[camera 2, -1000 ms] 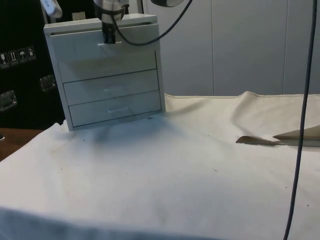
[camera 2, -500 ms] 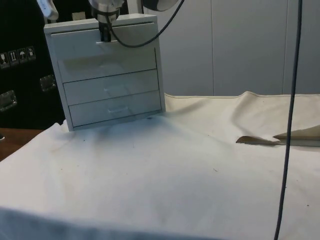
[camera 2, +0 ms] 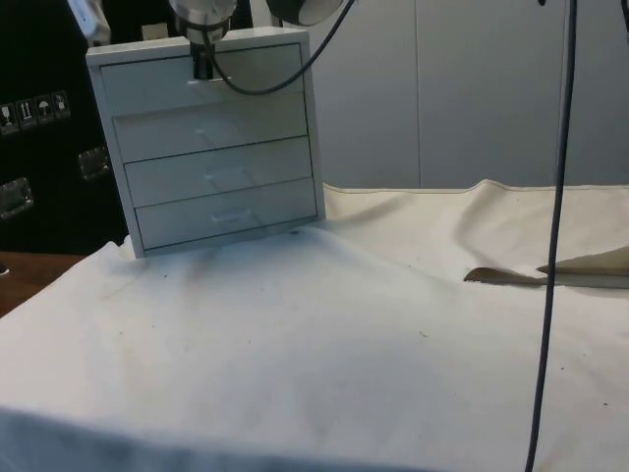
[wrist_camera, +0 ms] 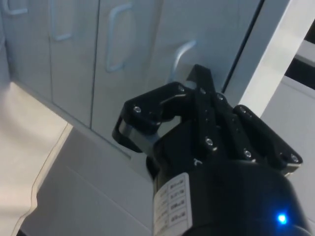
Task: Open the drawer, then close it.
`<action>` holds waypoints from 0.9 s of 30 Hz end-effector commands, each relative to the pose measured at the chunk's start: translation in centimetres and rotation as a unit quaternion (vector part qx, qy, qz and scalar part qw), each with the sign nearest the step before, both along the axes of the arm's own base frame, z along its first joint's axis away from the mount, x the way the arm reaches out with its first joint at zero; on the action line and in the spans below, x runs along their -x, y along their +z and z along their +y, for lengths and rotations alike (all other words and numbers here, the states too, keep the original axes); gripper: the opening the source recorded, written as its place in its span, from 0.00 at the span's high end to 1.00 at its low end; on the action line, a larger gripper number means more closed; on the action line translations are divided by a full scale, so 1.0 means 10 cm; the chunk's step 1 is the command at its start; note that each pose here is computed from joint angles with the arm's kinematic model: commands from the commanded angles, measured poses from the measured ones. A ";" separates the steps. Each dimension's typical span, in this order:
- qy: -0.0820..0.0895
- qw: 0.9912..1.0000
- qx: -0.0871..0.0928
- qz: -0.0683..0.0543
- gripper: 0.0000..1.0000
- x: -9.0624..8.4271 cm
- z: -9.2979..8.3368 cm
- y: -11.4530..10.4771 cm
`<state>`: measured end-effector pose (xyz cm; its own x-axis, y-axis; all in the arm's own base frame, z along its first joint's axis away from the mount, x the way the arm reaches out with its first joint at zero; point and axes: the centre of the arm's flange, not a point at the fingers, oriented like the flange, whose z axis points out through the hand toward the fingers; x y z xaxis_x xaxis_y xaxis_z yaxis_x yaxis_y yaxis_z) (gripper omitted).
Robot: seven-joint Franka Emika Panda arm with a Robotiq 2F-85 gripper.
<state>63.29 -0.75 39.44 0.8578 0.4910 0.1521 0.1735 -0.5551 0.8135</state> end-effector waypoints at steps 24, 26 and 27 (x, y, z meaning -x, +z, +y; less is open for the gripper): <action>-0.002 1.000 -0.018 0.013 1.00 0.48 0.61 0.12; -0.003 1.000 -0.020 0.015 1.00 0.52 0.66 0.12; -0.004 1.000 -0.021 0.015 1.00 0.53 0.67 0.12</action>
<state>58.12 5.88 40.57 0.8680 0.4756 0.1431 0.1970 -0.5942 0.7798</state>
